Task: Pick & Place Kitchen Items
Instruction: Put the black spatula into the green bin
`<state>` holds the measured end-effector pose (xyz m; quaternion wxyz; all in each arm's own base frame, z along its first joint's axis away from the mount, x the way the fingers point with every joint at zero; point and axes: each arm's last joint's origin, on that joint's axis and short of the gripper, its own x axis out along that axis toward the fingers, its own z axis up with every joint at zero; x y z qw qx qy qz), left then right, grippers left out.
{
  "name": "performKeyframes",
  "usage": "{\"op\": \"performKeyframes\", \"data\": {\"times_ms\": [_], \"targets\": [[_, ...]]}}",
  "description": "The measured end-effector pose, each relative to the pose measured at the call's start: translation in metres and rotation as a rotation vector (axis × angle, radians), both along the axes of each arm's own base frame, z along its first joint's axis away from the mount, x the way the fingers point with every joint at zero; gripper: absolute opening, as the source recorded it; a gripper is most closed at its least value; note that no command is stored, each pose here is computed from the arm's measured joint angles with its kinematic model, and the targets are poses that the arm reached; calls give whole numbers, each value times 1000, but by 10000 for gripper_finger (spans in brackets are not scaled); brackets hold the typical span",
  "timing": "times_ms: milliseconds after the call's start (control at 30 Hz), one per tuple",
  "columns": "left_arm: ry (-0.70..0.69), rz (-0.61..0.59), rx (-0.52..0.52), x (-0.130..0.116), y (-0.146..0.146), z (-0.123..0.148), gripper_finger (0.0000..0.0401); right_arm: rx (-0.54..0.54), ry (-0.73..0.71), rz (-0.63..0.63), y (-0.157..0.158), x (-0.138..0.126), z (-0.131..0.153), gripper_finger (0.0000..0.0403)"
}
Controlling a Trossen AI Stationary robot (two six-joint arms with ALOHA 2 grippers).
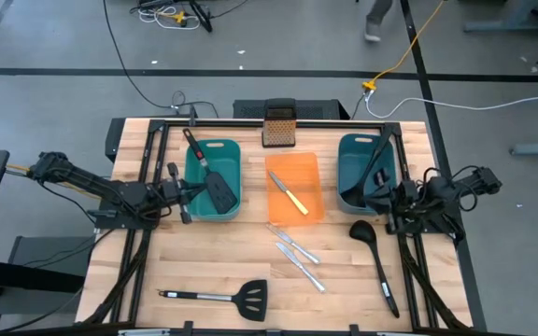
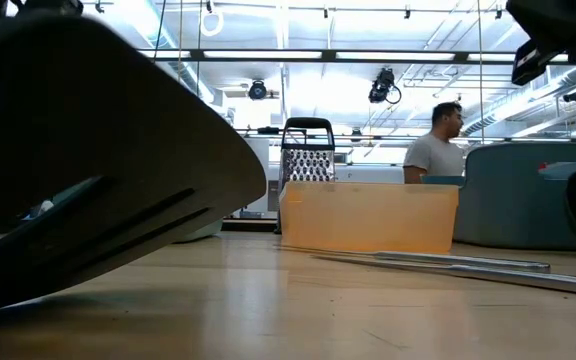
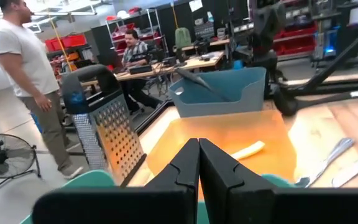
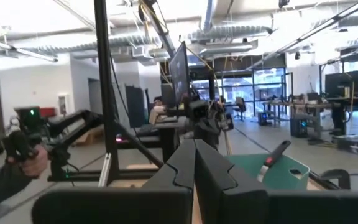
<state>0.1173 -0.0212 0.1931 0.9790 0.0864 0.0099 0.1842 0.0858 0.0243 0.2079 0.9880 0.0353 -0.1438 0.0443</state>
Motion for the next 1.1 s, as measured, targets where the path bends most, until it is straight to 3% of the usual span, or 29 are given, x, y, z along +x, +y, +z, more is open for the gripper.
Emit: {"op": "performKeyframes", "data": {"times_ms": [167, 367, 567, 667, 800, 900, 1100], "targets": [[-17, -63, -10, 1, -2, 5, 6, 54, -1, -13, 0, 2, -7, 8], [-21, -45, -12, 1, -1, 8, 8, 46, 12, -17, 0, 3, -13, 8], [69, -144, 17, 13, -16, 43, 4, 47, 7, -16, 0, 3, -12, 8], [166, -205, 8, 28, -35, 65, 3, 47, 8, -15, 0, 3, -12, 9], [418, -277, -100, 45, -64, 84, 5, 65, 30, -7, 1, 4, -14, 9], [611, -258, -164, 57, -86, 88, 19, 79, 51, 1, 1, 4, -16, 9], [841, -242, -380, 78, -125, 94, 71, 72, 58, 36, 2, 4, -17, 9]]}}
